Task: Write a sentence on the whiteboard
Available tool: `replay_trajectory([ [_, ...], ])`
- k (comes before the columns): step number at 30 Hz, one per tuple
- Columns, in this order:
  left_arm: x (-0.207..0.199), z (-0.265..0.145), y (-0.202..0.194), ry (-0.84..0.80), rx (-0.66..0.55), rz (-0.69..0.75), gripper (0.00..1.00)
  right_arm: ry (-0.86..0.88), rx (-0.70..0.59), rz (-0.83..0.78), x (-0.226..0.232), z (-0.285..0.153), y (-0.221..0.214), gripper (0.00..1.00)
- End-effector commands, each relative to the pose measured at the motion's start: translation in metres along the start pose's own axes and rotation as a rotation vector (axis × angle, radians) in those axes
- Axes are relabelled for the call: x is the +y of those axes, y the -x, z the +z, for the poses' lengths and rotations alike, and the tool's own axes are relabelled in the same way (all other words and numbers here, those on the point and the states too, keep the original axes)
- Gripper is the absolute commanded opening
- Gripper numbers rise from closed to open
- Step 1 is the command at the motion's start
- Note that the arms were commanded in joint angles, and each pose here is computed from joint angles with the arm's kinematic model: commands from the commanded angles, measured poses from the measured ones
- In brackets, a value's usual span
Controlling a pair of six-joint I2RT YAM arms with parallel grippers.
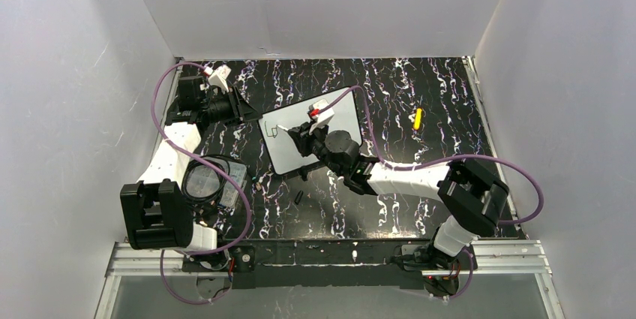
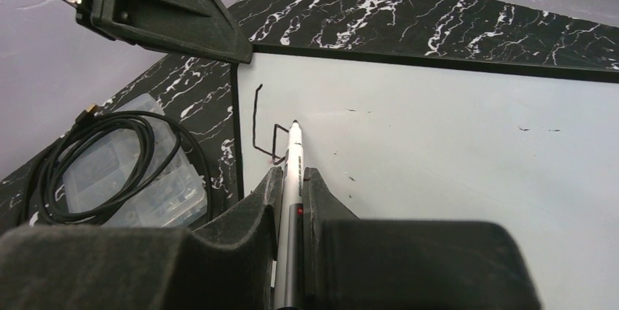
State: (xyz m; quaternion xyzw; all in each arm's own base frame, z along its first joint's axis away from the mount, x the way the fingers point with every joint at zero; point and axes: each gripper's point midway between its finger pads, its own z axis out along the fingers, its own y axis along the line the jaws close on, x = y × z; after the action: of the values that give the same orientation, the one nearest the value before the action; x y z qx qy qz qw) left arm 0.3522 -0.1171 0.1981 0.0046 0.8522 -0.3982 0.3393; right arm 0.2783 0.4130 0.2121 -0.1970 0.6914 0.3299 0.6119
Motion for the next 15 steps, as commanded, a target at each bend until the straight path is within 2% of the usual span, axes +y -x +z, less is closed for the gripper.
replay_trajectory([
  [1, -0.014, -0.004, 0.003, -0.049, 0.005, 0.01, 0.22, -0.049, -0.096, 0.0, -0.007, 0.007, 0.027, 0.01],
  [15, -0.014, -0.004, 0.004, -0.05, 0.004, 0.013, 0.22, -0.084, -0.012, -0.002, -0.02, -0.007, -0.007, 0.01],
])
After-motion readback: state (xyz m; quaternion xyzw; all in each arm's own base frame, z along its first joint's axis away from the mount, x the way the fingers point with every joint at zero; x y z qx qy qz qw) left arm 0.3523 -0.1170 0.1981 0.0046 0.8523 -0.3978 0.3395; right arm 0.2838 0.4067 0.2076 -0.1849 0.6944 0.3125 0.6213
